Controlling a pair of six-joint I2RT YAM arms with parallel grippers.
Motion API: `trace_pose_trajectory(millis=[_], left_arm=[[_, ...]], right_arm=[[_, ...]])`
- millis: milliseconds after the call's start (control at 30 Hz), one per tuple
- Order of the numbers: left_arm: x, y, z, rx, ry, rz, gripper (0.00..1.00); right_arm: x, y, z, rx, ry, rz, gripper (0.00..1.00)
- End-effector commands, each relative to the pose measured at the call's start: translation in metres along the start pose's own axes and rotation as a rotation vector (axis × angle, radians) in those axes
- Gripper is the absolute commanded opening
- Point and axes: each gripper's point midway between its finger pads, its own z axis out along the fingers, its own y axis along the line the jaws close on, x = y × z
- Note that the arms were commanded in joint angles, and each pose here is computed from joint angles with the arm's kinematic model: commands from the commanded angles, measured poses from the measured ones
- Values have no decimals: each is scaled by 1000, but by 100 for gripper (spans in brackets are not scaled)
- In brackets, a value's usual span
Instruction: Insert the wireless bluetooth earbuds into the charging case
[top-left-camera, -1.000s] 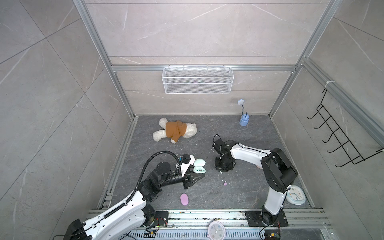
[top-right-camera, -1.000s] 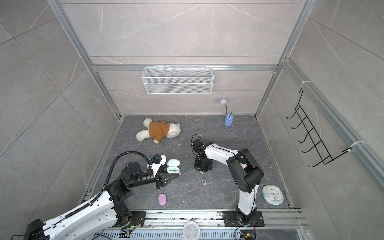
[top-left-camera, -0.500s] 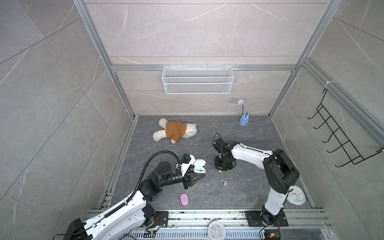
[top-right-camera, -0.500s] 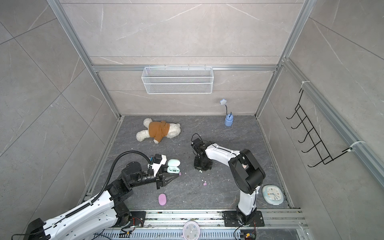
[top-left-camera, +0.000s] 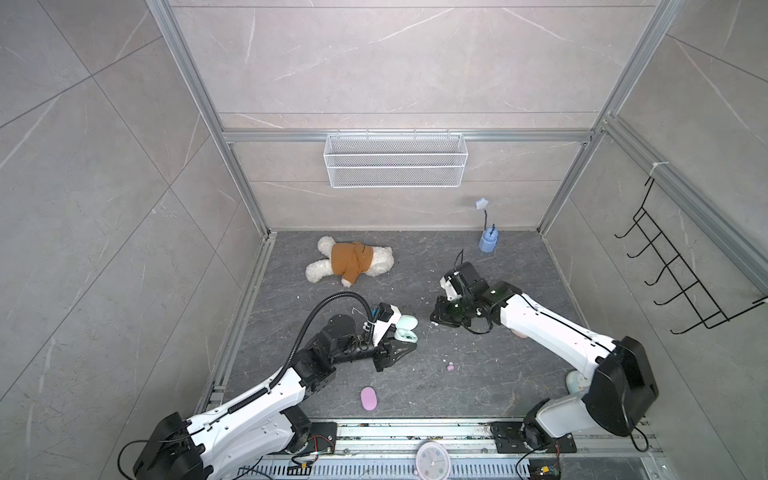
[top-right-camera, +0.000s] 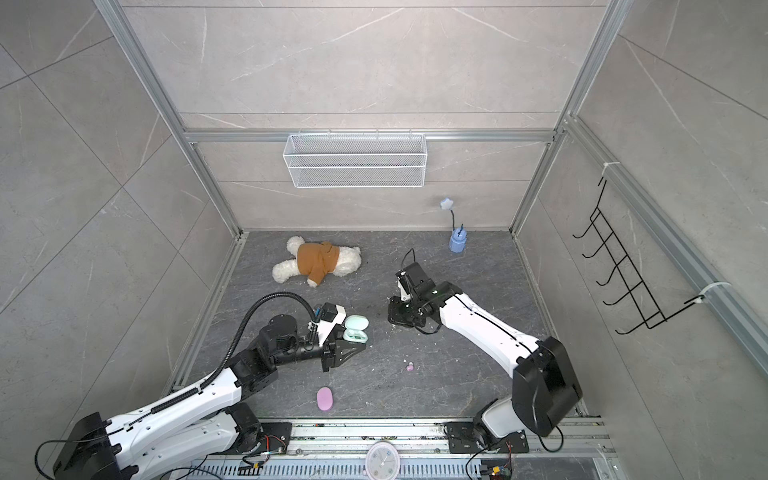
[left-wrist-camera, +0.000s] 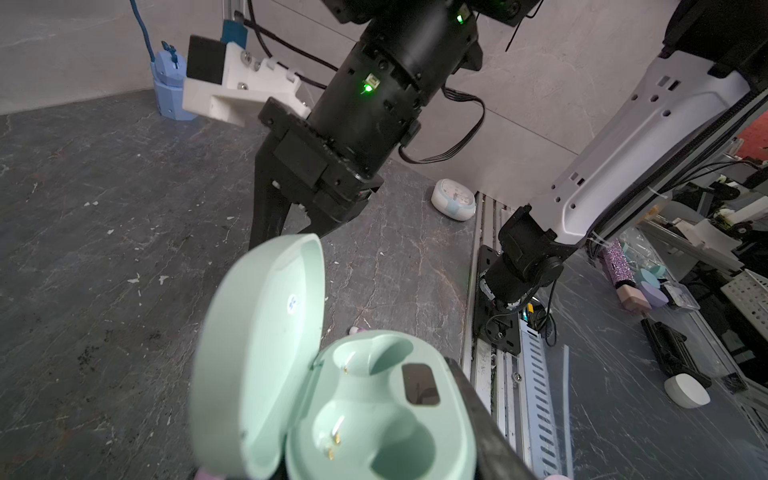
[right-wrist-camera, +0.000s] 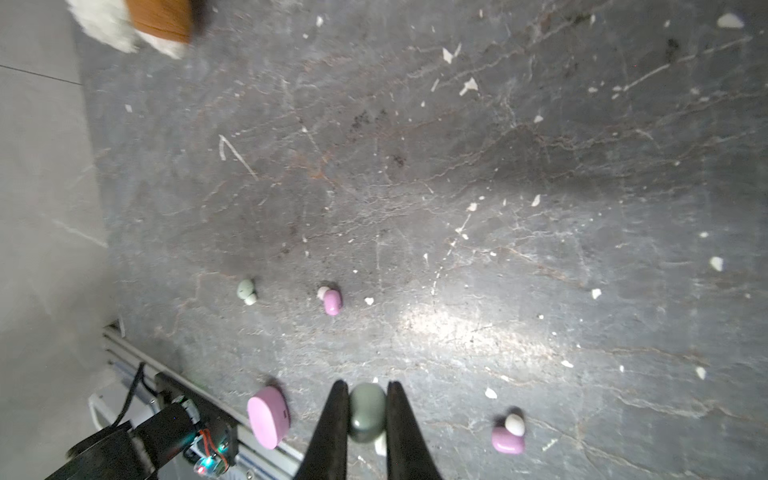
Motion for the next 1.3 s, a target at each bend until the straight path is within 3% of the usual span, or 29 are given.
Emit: trace_pose_trajectory(millis=[0,233,633,967,1267], left_arm=[[-38,-5,3,41,-98,93,18],[-55,2,15,110,-136,110,17],[-77,-10,30,253,-167,161,18],[-96,-24,33,378,-230,196,19],[-111,-34,31,431,-274,224,20]], right_arm=[[1,14,-28,-98,-31,-52,12],[4,45,-83,-256,-109,-150,12],[16,86,-144,-454,-153,-274,12],[23,107,-171,-549,-145,-328,11],[25,106,-170,-540,-125,-326,11]])
